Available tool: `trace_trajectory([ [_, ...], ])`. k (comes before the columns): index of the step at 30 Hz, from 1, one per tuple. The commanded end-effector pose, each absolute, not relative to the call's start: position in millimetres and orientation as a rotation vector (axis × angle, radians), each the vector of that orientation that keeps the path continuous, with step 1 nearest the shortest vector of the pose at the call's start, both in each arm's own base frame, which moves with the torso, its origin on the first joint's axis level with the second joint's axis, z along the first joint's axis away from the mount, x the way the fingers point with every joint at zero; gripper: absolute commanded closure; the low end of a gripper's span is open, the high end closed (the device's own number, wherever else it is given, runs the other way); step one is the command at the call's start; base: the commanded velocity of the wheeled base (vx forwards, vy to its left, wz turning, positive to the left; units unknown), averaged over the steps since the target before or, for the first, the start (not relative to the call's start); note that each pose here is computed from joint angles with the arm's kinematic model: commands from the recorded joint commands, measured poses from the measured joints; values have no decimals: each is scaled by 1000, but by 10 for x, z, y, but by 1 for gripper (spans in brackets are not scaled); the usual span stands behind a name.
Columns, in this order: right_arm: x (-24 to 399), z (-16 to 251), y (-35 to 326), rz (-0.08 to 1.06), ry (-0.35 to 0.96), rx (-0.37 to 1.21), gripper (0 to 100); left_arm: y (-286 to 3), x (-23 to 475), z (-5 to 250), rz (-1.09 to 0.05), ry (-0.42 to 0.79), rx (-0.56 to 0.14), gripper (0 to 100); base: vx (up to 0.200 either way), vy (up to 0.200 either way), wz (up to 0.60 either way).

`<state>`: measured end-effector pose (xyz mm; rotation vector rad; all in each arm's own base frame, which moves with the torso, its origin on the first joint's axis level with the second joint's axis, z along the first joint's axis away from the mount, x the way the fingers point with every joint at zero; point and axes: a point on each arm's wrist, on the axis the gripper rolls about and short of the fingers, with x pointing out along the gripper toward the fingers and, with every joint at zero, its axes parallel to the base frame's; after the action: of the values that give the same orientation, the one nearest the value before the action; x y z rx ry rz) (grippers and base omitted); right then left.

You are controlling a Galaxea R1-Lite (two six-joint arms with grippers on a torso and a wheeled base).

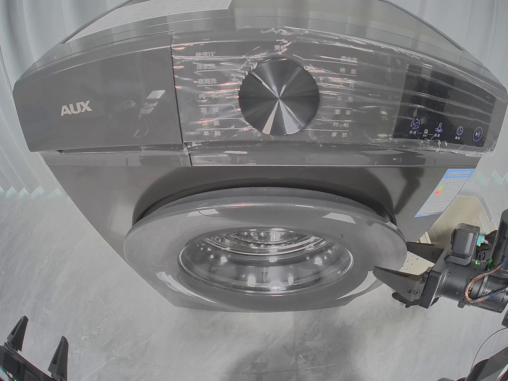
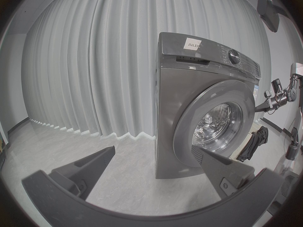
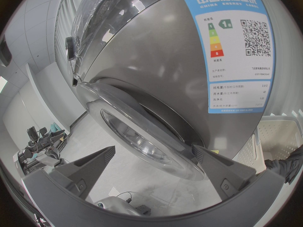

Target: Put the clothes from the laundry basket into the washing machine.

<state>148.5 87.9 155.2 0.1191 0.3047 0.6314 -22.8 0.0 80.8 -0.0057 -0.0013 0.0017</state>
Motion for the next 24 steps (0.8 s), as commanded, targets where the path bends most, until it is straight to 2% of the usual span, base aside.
trace_trajectory([
  [1, 1353, 1610, 797, 638, 257, 131, 0, 1, -227, 757, 3, 0, -8, 0, 0, 0, 0],
  [13, 1474, 1619, 849, 638, 269, 126, 0, 0, -227, 757, 2, 0, -8, 0, 0, 0, 0],
  [19, 1602, 1610, 923, 638, 294, 125, 0, 1, -227, 757, 3, 0, -8, 0, -200, 0, 0],
  [24, 1568, 1516, 926, 642, 339, 115, 0, 1, -227, 757, 5, 0, -9, 0, 0, 0, 0],
])
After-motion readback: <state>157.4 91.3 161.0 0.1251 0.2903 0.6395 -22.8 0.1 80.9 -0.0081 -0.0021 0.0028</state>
